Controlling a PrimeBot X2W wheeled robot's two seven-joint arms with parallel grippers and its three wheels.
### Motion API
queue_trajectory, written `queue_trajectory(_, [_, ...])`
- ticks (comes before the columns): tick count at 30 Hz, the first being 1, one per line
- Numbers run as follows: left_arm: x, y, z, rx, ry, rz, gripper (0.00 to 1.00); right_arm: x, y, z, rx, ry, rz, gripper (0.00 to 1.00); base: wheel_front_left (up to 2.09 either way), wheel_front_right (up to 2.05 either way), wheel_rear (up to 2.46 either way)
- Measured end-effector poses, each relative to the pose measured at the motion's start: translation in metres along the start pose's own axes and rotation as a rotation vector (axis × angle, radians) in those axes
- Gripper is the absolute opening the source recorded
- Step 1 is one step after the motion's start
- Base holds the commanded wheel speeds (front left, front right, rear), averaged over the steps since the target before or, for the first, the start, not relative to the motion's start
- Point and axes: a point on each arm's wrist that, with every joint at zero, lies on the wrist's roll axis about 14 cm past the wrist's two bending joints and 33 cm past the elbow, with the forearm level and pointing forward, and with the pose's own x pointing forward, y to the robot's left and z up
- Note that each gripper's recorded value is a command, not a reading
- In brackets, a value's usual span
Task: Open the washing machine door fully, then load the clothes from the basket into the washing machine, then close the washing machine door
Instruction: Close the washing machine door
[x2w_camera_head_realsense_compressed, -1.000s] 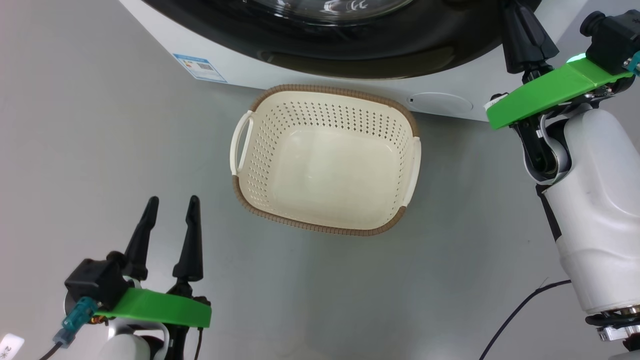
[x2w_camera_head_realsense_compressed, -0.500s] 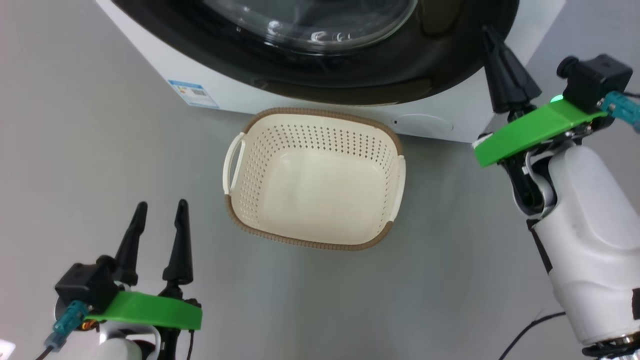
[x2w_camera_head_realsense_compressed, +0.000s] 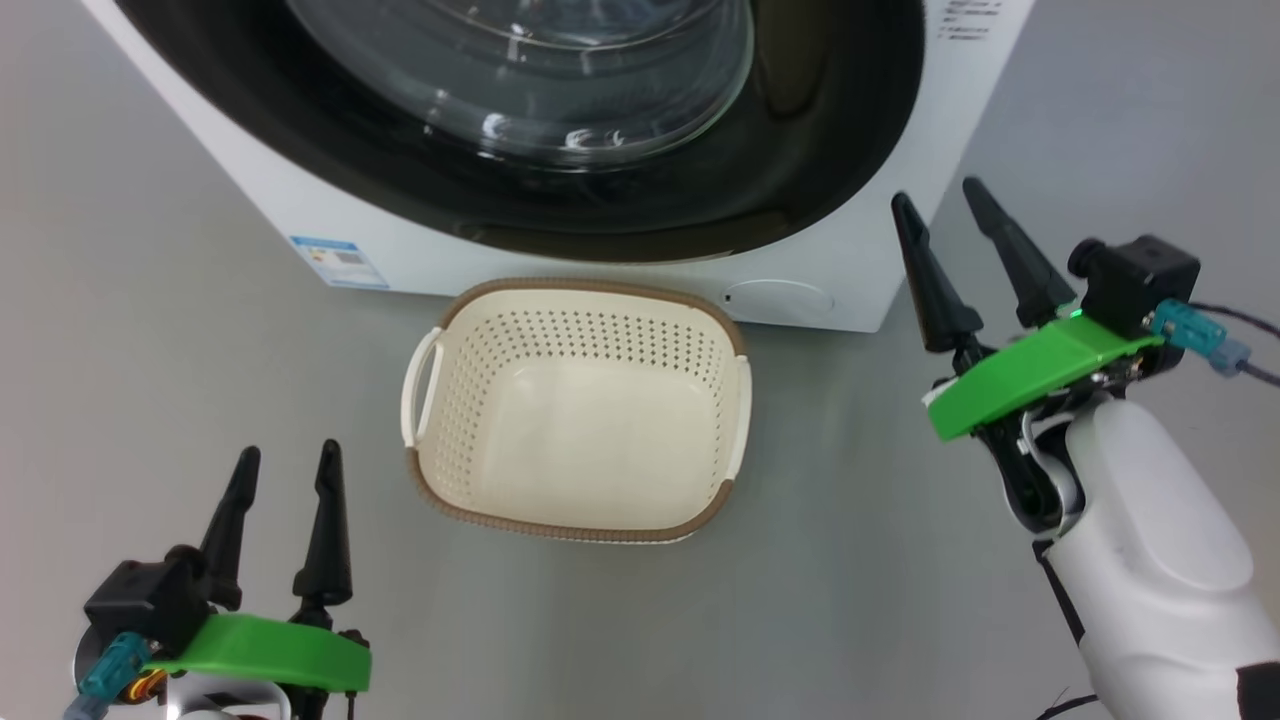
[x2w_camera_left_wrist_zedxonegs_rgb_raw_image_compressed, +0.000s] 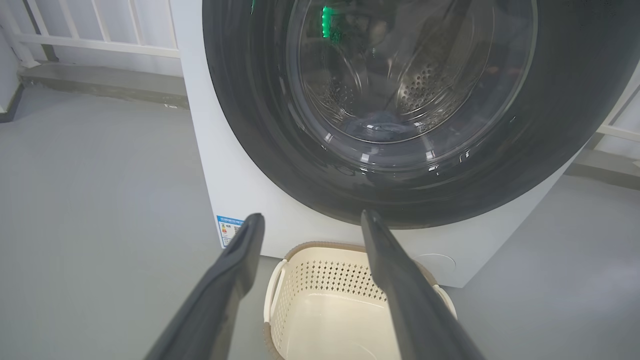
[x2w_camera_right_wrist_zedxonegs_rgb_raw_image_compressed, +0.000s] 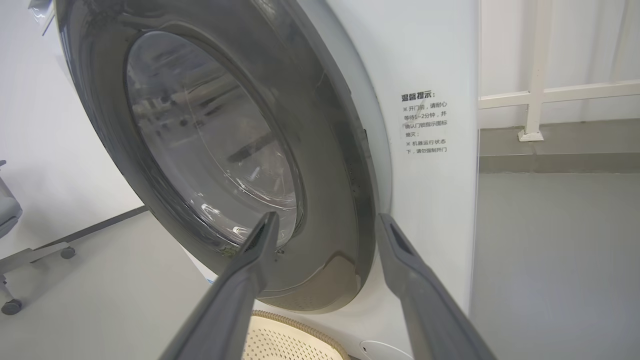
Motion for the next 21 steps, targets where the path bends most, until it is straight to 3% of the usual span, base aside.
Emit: queue_trajectory(21, [-0.005, -0.019, 0.0, 0.019, 0.007, -0.09, 1.0, -0.096, -0.043, -0.007, -0.012, 0.053, -0.187, 1.0, 0.0, 0.0, 0.0])
